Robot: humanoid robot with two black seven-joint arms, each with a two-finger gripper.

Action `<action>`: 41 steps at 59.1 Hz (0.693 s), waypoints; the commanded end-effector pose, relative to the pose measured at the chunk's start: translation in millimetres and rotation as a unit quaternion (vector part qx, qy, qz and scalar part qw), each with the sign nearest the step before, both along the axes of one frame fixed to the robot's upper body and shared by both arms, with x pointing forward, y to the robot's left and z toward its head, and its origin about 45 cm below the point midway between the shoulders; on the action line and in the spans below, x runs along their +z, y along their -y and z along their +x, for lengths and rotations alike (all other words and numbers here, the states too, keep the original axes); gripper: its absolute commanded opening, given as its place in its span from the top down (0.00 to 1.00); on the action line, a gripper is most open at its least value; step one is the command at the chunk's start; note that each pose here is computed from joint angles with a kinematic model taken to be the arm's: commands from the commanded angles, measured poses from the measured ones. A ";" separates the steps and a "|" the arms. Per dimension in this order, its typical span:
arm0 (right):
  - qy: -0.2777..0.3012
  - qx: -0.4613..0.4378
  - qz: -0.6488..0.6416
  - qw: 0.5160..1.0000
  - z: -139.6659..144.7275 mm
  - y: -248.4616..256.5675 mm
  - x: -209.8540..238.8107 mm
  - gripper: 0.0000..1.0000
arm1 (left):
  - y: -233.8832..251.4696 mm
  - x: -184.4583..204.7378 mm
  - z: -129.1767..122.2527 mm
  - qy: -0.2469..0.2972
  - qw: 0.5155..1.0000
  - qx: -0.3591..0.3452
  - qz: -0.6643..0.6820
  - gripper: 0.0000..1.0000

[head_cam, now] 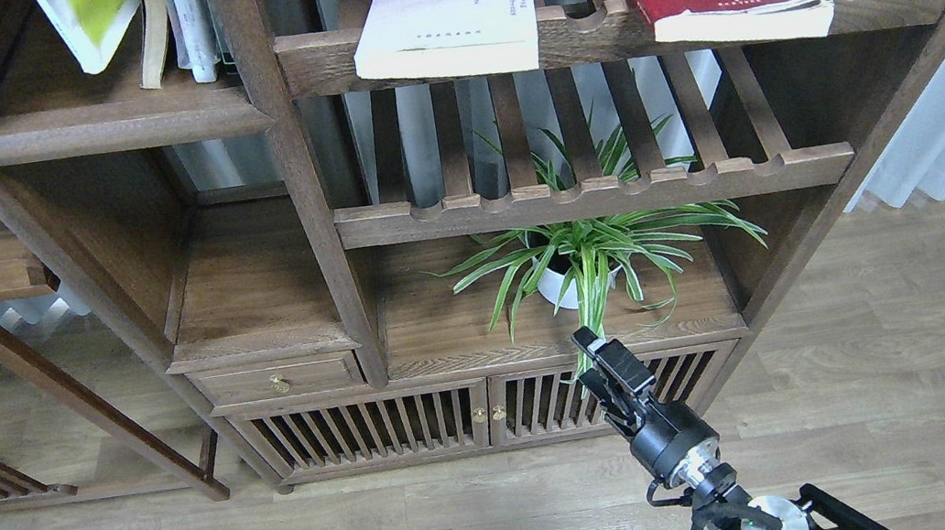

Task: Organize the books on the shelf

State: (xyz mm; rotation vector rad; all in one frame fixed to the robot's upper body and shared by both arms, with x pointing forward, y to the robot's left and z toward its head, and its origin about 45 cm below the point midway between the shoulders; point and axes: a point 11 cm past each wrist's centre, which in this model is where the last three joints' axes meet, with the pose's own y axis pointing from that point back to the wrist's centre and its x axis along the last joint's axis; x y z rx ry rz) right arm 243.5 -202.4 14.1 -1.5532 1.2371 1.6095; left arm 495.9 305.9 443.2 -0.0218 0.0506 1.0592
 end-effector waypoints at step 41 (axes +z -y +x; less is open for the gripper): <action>0.004 0.000 0.005 1.000 2.0 -1.7 3.0 0.02 | -1.1 -4.4 11.3 -0.023 1.000 0.011 0.018 0.95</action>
